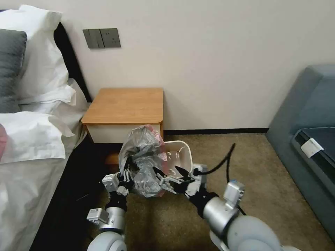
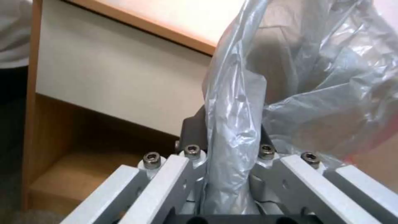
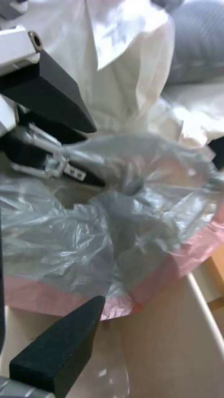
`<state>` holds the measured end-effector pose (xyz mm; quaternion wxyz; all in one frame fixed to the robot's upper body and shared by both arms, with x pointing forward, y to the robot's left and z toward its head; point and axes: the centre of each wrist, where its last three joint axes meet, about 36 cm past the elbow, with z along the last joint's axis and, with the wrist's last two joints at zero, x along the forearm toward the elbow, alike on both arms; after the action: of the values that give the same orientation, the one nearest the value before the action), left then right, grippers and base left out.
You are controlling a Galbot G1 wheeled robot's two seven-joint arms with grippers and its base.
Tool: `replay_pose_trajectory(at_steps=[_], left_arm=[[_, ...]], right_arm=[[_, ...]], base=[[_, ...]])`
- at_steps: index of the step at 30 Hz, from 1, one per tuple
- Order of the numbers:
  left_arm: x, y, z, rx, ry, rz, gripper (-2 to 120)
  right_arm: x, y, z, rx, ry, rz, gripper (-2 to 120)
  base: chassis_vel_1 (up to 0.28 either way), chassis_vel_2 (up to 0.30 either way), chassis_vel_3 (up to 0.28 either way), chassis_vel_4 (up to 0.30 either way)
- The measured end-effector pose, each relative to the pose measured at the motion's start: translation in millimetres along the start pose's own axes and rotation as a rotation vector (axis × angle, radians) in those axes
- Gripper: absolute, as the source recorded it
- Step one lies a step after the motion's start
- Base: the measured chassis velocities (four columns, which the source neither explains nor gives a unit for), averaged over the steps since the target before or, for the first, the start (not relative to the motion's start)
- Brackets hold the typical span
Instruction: Pick up the garbage bag from the table and place it over the trash can.
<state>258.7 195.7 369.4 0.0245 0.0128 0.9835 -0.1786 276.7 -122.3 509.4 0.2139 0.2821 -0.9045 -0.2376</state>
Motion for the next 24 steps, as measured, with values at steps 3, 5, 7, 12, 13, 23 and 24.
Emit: replay_pose_trajectory(at_steps=[3, 5, 7, 12, 13, 23, 24], left_arm=[[2, 0.1, 0.7, -0.008, -0.013, 0.012, 9], [2, 0.4, 0.7, -0.012, -0.018, 0.015, 9], [3, 0.5, 1.1, -0.013, -0.028, 0.019, 9], [3, 2.0, -1.8, -0.015, -0.060, 0.036, 9], [3, 2.7, -2.4, -0.017, -0.067, 0.039, 9], [5, 7.0, -6.6, -0.070, -0.101, 0.054, 9], [5, 7.0, -6.6, -0.070, -0.101, 0.054, 9]], right_arm=[[-9, 6, 0, -0.004, 0.019, 0.048, 100], [-12, 9, 1, -0.015, 0.025, 0.070, 100], [-20, 16, 2, -0.054, 0.046, 0.128, 100], [-36, 23, 2, -0.120, 0.077, 0.194, 100], [-39, 23, 2, -0.123, 0.077, 0.197, 100], [-51, 24, 3, -0.123, 0.081, 0.189, 88], [-51, 24, 3, -0.123, 0.081, 0.189, 88]], base=[[0.000, 0.000, 0.000, 0.000], [0.000, 0.000, 0.000, 0.000], [0.000, 0.000, 0.000, 0.000], [0.000, 0.000, 0.000, 0.000], [0.000, 0.000, 0.000, 0.000], [0.000, 0.000, 0.000, 0.000], [0.000, 0.000, 0.000, 0.000]])
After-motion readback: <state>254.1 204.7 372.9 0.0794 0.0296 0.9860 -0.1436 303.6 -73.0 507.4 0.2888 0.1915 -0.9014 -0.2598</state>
